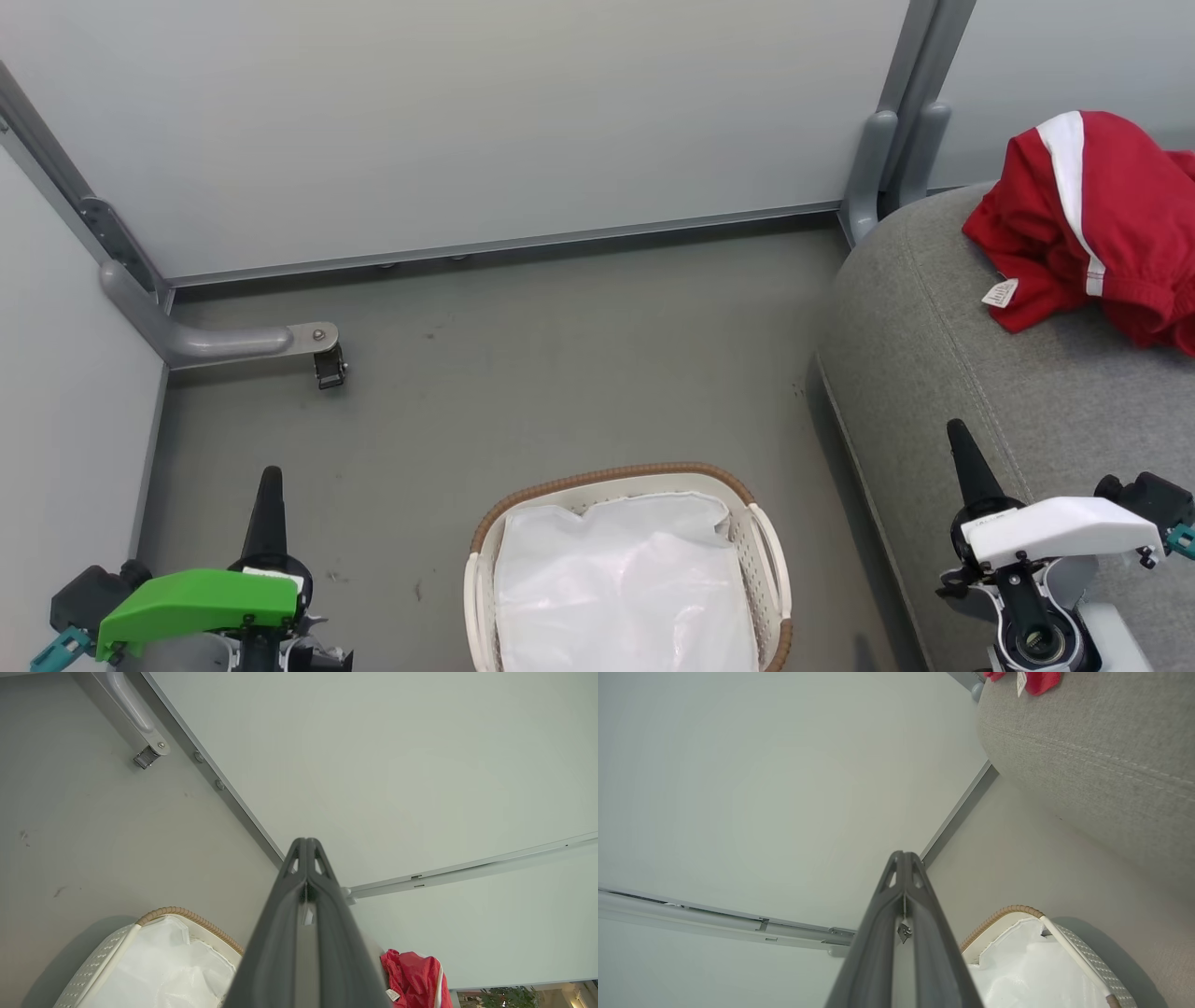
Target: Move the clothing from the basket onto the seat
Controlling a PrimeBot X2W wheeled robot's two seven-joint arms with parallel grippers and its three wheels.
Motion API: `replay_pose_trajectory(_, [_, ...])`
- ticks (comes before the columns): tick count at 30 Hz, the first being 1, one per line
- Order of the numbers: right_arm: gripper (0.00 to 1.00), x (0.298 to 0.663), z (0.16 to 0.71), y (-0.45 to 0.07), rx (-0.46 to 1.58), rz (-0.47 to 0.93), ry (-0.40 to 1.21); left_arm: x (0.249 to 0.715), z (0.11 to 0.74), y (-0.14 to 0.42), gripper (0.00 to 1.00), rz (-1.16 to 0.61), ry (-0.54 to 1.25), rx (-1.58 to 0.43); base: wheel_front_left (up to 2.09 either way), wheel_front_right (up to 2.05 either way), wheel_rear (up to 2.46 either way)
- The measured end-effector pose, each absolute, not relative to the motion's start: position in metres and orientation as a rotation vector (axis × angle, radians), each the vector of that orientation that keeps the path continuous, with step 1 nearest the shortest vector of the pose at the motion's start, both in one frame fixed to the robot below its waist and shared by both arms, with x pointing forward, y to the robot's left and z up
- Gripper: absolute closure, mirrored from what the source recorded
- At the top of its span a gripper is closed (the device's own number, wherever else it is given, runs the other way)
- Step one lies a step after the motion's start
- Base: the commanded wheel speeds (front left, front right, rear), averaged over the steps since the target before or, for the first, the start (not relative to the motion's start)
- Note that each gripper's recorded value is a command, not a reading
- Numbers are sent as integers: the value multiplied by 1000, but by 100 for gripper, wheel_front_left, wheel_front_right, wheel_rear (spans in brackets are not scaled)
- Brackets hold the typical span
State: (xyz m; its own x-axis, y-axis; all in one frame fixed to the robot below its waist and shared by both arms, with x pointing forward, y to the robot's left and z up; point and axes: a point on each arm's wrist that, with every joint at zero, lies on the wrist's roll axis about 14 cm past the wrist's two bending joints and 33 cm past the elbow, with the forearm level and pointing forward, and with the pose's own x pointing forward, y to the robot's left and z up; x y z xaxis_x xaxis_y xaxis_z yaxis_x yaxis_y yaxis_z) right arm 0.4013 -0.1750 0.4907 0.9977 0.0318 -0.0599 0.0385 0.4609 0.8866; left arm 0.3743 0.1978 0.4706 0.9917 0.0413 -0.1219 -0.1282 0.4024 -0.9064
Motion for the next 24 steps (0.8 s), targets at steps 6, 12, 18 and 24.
replay_pose_trajectory(6, [100,400,492,-178,1152,-8,68,376,474,198,100,103,77,-1206,0,0,0])
replay_pose_trajectory(12, [100,399,494,-181,1209,-11,61,377,477,198,100,94,72,-1257,0,0,0])
replay_pose_trajectory(18, [100,398,496,-183,1265,-10,55,379,480,198,100,85,66,-1302,0,0,0])
replay_pose_trajectory(24, [100,397,498,-186,1316,-12,48,380,484,199,100,75,55,-1348,0,0,0])
